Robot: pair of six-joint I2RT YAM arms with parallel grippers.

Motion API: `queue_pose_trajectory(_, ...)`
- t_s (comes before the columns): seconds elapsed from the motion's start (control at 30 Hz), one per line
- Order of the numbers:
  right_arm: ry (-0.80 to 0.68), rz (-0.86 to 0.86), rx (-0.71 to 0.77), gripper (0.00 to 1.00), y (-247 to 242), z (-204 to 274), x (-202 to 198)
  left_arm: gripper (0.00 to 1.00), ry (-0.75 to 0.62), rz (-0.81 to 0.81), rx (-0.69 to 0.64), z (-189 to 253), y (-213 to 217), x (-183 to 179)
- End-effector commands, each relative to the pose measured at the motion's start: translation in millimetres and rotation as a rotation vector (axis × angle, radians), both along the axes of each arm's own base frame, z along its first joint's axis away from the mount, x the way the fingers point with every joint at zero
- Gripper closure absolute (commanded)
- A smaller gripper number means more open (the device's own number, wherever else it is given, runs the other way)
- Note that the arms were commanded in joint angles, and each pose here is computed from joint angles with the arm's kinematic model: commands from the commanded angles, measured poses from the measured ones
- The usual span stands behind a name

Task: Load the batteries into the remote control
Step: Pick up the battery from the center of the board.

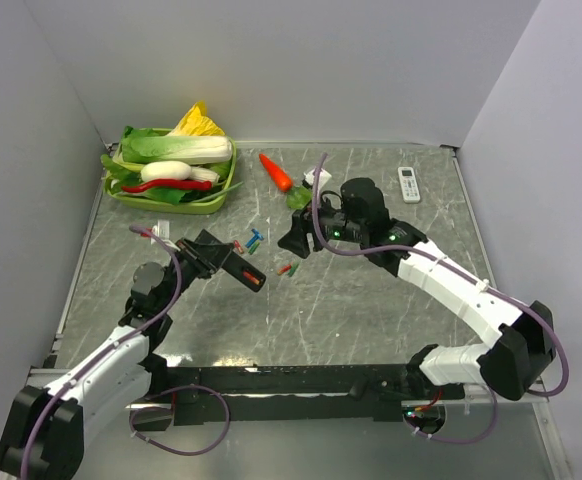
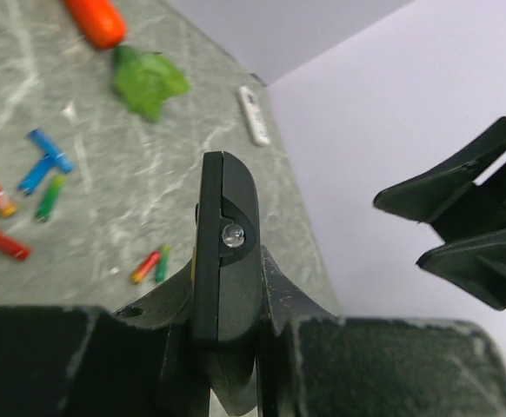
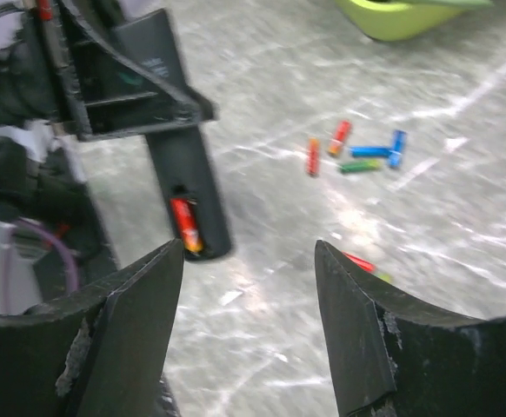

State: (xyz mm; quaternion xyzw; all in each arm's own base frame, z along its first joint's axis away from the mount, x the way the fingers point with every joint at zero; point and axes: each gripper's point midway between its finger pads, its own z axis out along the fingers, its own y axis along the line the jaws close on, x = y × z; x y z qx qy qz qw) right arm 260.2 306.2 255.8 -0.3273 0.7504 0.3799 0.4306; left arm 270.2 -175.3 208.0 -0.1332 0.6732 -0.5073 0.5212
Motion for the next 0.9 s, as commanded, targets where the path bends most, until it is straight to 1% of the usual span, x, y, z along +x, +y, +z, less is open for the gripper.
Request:
queue_pose_trajectory(0.0,-0.078,0.031,-0.151,0.33,-11,-16,19,0.98,0.009,0.070,0.033,-13,16,1)
queue_pose_trajectory(0.03,-0.053,0.043,-0.217,0.35,-14,-36,23,0.98,0.024,0.076,0.041,-19,18,-1)
queue_pose_trajectory(0.1,-0.039,0.046,-0.274,0.38,-14,-42,30,0.98,0.044,0.083,0.045,-26,21,-3)
queue_pose_trajectory(0.13,-0.004,0.072,-0.326,0.41,-15,-59,30,0.98,0.051,0.084,0.048,-28,22,-5)
queue_pose_trajectory(0.2,0.000,0.094,-0.349,0.43,-13,-65,34,0.98,0.061,0.090,0.064,-30,24,-6)
queue_pose_trajectory(0.23,0.026,0.090,-0.383,0.45,-13,-79,37,0.98,0.055,0.092,0.065,-28,24,-7)
queue_pose_trajectory(0.4,0.080,0.090,-0.444,0.45,-9,-107,45,0.98,0.077,0.090,0.088,-34,26,-10)
queue_pose_trajectory(0.5,0.075,0.122,-0.494,0.45,-8,-127,47,0.98,0.079,0.088,0.105,-34,26,-11)
queue_pose_trajectory(0.57,0.057,0.160,-0.556,0.45,-10,-141,48,0.98,0.075,0.088,0.110,-31,26,-10)
queue_pose_trajectory(0.67,0.022,0.241,-0.608,0.45,-8,-156,49,0.98,0.087,0.100,0.114,-30,28,-9)
queue_pose_trajectory(0.7,0.014,0.279,-0.636,0.45,-7,-166,48,0.98,0.109,0.113,0.121,-33,30,-8)
queue_pose_trajectory(0.77,-0.002,0.316,-0.662,0.47,-5,-172,49,0.98,0.126,0.133,0.128,-32,33,-6)
queue_pose_trajectory(0.8,-0.011,0.346,-0.683,0.50,-3,-180,48,0.98,0.156,0.158,0.143,-39,38,-5)
queue_pose_trajectory(0.87,-0.020,0.376,-0.703,0.52,-1,-186,48,0.98,0.172,0.176,0.153,-41,41,-5)
